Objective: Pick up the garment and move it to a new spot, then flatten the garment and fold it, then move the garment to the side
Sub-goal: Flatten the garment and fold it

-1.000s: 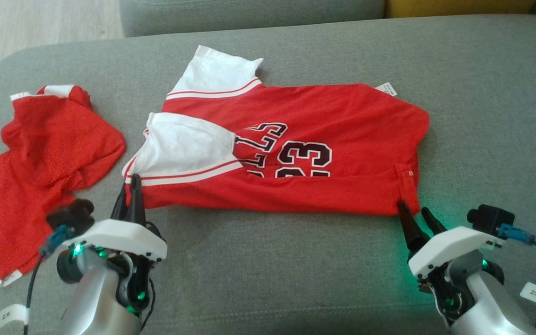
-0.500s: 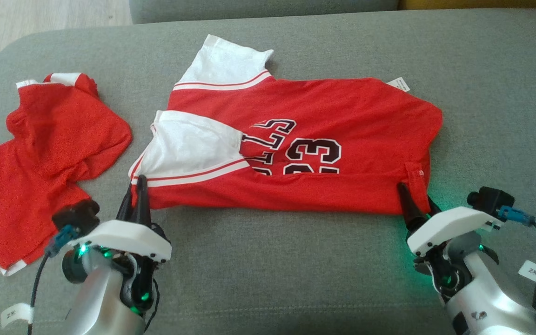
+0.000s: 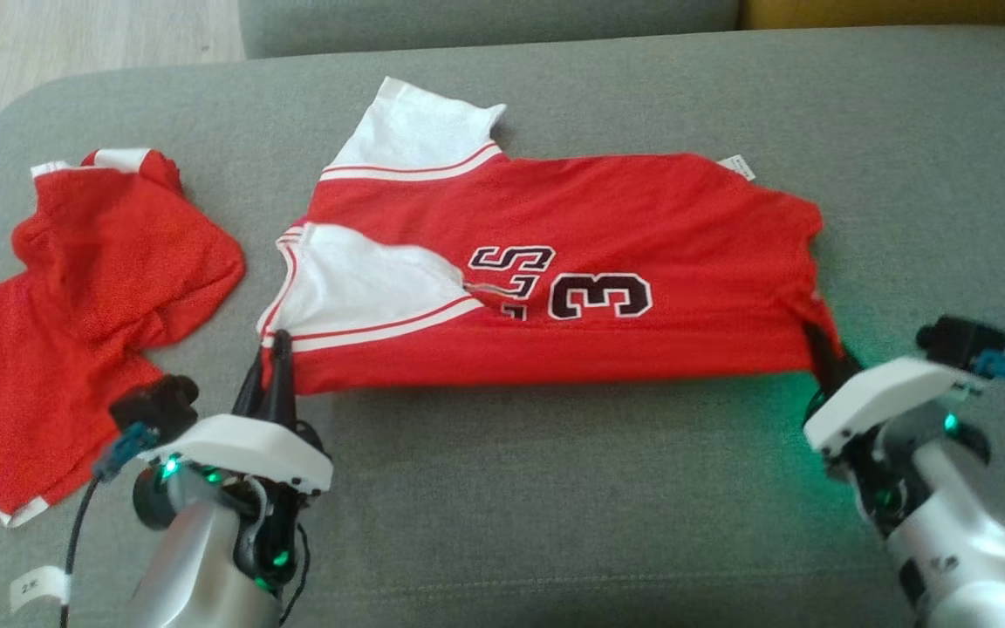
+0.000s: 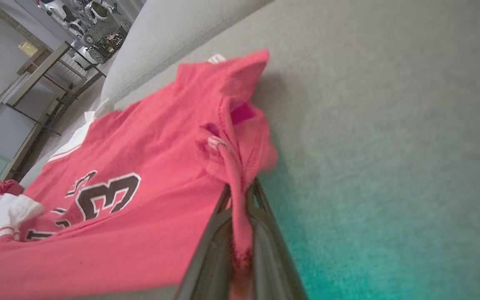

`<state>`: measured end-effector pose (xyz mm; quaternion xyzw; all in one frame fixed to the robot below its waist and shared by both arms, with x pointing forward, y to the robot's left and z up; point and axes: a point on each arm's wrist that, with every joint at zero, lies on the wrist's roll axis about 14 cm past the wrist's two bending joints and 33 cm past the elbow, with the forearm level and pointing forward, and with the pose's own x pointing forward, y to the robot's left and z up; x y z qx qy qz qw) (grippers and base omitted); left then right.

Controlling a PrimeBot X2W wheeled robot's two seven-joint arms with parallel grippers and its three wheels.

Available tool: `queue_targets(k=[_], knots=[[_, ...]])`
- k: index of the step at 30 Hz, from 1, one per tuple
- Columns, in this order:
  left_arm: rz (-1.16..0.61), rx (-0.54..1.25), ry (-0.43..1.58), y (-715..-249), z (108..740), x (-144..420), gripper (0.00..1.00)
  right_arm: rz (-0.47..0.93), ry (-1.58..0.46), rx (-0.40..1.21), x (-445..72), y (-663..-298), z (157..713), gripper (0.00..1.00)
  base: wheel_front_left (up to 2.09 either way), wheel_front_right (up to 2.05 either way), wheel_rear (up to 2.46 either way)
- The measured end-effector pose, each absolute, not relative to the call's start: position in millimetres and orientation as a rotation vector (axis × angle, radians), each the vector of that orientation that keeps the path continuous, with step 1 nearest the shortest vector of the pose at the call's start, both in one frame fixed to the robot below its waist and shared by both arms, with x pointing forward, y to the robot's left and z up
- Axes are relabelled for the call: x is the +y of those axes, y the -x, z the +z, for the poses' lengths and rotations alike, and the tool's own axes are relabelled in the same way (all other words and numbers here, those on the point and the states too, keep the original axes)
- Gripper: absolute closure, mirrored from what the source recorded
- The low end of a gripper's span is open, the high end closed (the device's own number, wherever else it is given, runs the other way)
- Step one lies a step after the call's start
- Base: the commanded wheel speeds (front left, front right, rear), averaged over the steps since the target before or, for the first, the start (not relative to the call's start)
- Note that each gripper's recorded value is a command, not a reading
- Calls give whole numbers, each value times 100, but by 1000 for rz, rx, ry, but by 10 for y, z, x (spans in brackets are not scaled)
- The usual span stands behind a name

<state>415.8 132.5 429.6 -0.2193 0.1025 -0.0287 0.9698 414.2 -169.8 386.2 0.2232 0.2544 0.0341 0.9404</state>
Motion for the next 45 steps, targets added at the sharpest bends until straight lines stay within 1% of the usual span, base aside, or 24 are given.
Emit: queue_targets(k=[4, 8, 10, 13, 14, 16, 20, 23, 32, 37, 40, 45], knots=[[-96, 177, 465, -4187, 4429, 1198, 100, 85, -402, 448, -1856, -4320, 4155, 100, 0, 0, 0], [-156, 104, 480, -4274, 4725, 1045, 100, 97, -336, 352, -2031, -4516, 4544, 100, 0, 0, 0], [-175, 72, 488, -4303, 4858, 987, 100, 100, -311, 314, -2096, -4569, 4693, 100, 0, 0, 0], [-187, 64, 493, -4279, 4909, 930, 100, 108, -263, 300, -2148, -4562, 4745, 100, 0, 0, 0], [-189, 72, 493, -4255, 4887, 915, 100, 108, -258, 309, -2156, -4534, 4711, 100, 0, 0, 0], [-187, 100, 485, -4190, 4794, 894, 100, 115, -252, 376, -2132, -4394, 4510, 100, 0, 0, 0], [-169, 198, 471, -4006, 4451, 898, 100, 126, -274, 627, -2028, -3827, 3829, 100, 0, 0, 0], [-154, 249, 450, -3907, 4279, 932, 100, 126, -304, 736, -1977, -3535, 3574, 100, 0, 0, 0], [-145, 315, 425, -3730, 4109, 1000, 100, 129, -265, 745, -2051, -3508, 3577, 100, 0, 0, 0], [-124, 287, 426, -3706, 4198, 1092, 100, 136, -247, 723, -2055, -3570, 3620, 100, 0, 0, 0], [-131, 274, 430, -3692, 4258, 1085, 100, 139, -203, 718, -2115, -3595, 3637, 100, 0, 0, 0], [-141, 301, 428, -3563, 4225, 1060, 100, 140, -164, 698, -2182, -3682, 3719, 100, 0, 0, 0]])
